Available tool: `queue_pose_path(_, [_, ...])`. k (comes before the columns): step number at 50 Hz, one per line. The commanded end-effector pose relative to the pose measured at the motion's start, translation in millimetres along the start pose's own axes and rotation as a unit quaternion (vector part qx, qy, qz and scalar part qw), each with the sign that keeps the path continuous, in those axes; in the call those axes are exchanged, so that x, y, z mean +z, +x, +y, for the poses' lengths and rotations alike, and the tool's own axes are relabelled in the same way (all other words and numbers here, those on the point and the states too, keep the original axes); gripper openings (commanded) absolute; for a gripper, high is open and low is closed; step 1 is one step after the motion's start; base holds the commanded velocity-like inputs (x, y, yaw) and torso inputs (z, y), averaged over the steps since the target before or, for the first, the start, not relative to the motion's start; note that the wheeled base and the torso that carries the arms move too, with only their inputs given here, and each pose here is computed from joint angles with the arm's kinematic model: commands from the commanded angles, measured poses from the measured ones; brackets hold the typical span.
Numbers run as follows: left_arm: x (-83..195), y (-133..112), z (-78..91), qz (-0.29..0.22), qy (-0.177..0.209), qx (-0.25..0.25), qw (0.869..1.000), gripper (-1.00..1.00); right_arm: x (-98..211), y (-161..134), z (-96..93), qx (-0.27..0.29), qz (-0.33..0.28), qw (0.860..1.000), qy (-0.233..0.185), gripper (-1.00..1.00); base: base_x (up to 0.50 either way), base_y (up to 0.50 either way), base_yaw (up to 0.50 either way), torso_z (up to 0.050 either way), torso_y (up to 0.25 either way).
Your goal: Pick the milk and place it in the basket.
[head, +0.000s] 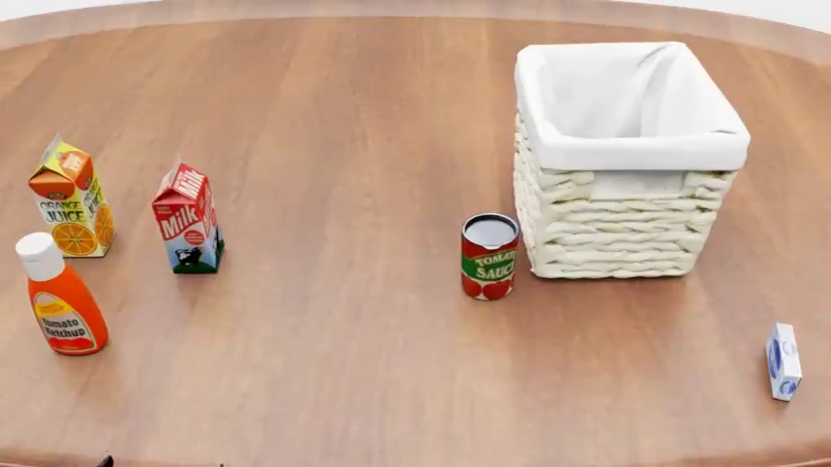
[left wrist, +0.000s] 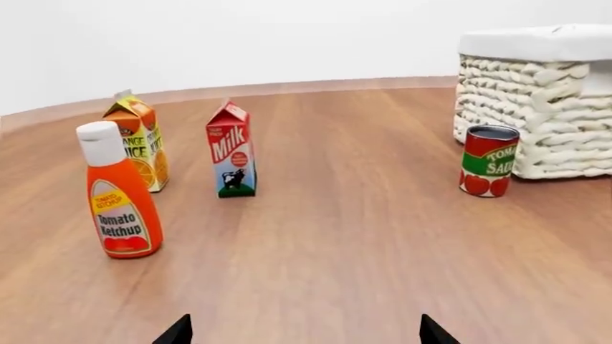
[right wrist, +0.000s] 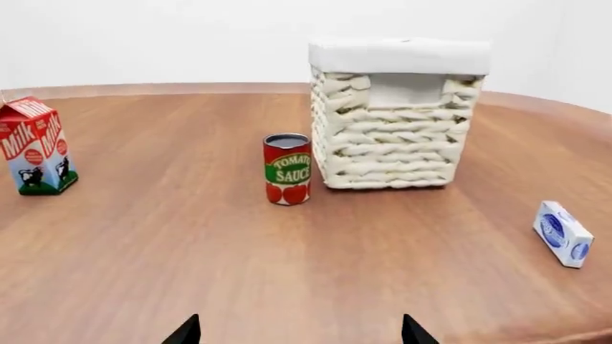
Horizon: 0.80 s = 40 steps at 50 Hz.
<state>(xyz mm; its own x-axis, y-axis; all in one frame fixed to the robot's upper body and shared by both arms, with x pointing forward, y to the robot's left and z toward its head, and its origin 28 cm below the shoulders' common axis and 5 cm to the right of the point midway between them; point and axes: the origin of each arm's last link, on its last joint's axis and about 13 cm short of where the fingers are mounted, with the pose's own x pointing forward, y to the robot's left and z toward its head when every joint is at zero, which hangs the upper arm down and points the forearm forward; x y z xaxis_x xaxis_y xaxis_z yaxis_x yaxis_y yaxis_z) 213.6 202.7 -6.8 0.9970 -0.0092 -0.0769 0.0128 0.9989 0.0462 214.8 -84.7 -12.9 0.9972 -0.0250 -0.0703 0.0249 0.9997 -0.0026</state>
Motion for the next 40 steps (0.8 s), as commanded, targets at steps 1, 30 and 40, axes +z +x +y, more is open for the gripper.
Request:
queue_pose_path(1, [-12, 1, -1.7, 0.019, -0.011, -0.004, 1.000, 1.00, -11, 1, 5.2, 0.000, 0.023, 1.000, -0.002, 1.00, 0.00, 0.00, 0.00, 0.000, 0.000])
queue_pose_path(30, [192, -67, 82.9, -0.288, -0.013, 0.109, 0.951, 1.00, 236, -81, -75.5, -0.034, -0.323, 0.945, -0.040, 1.00, 0.00, 0.00, 0.00, 0.000, 0.000])
queue_pose_path(40, [197, -80, 88.7, -0.304, -0.011, 0.131, 0.943, 1.00, 241, -105, -82.6, -0.047, -0.356, 0.933, -0.023, 1.00, 0.00, 0.00, 0.00, 0.000, 0.000])
